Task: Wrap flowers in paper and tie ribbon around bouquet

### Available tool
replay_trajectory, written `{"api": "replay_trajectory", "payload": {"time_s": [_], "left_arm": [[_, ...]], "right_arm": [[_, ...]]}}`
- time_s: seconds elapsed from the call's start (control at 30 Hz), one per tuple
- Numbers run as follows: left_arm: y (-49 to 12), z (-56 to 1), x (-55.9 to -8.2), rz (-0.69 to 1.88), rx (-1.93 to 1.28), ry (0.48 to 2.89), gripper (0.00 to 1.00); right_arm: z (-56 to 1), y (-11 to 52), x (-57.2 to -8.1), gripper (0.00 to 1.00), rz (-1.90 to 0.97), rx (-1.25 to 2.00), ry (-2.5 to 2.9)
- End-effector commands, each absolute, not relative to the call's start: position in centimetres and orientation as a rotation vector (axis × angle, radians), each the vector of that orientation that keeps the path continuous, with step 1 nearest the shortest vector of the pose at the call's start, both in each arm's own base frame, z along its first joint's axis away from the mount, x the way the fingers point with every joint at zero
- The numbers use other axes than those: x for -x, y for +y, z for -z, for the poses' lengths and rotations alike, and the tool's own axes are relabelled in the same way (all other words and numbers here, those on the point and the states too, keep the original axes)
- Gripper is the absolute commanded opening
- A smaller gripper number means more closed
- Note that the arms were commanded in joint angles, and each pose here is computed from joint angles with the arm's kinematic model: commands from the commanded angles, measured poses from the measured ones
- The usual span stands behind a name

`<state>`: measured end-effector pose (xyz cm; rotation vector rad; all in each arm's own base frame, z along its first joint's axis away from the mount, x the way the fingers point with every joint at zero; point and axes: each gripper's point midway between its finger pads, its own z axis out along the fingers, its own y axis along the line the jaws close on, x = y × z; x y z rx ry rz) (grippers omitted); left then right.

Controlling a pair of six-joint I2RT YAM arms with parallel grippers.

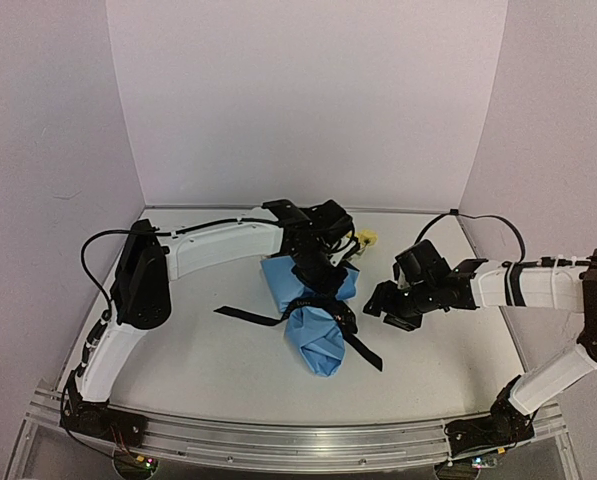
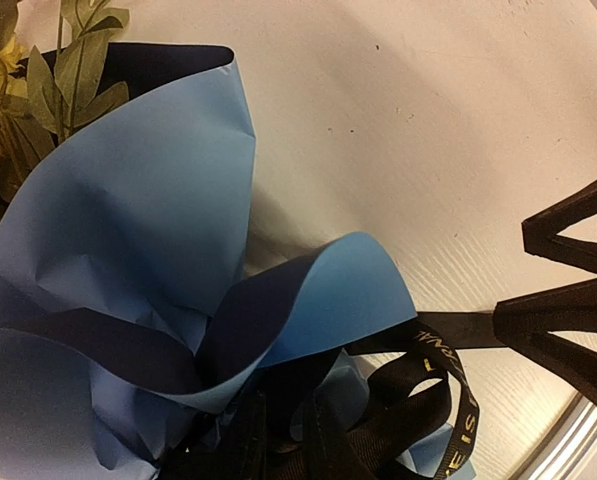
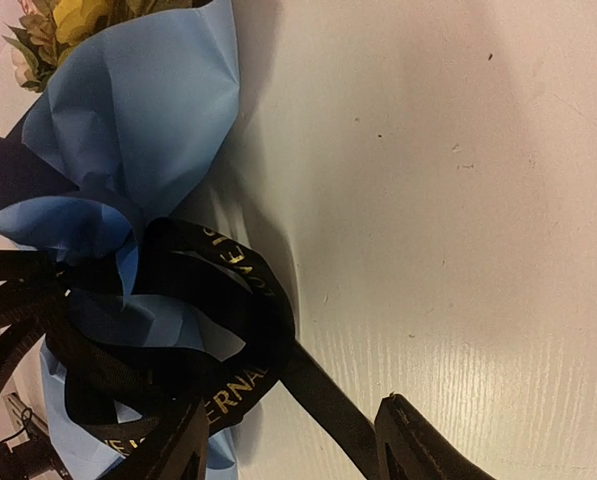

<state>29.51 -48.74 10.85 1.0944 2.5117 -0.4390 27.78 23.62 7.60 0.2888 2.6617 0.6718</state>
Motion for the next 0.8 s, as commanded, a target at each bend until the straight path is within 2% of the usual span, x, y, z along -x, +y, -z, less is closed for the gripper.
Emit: {"api": "replay_trajectory", "payload": {"time_s": [0.0,0.27,0.57,0.77], "left_arm": [[-49.2,-11.8,-29.5,0.443,-1.111,2.474,0.12],[-48.8,-12.1,-29.7,0.433,-1.097,2.458,0.01],[-47.8,-14.1,-31.2,0.398,-0.983,2.379,0.00],[-47.5,-14.7,-31.7,0.402,-0.952,2.360,0.00]], "right_arm": [[-8.5,23.2,-28.4,0.60,-0.673,-0.308,2.614],[-8.1,23.4,-28.4,0.61,-0.677,-0.307,2.624],[-7.5,24.4,-28.5,0.63,-0.722,-0.275,2.640],[-6.6,24.8,-28.2,0.56,-0.733,-0.270,2.668]]}}
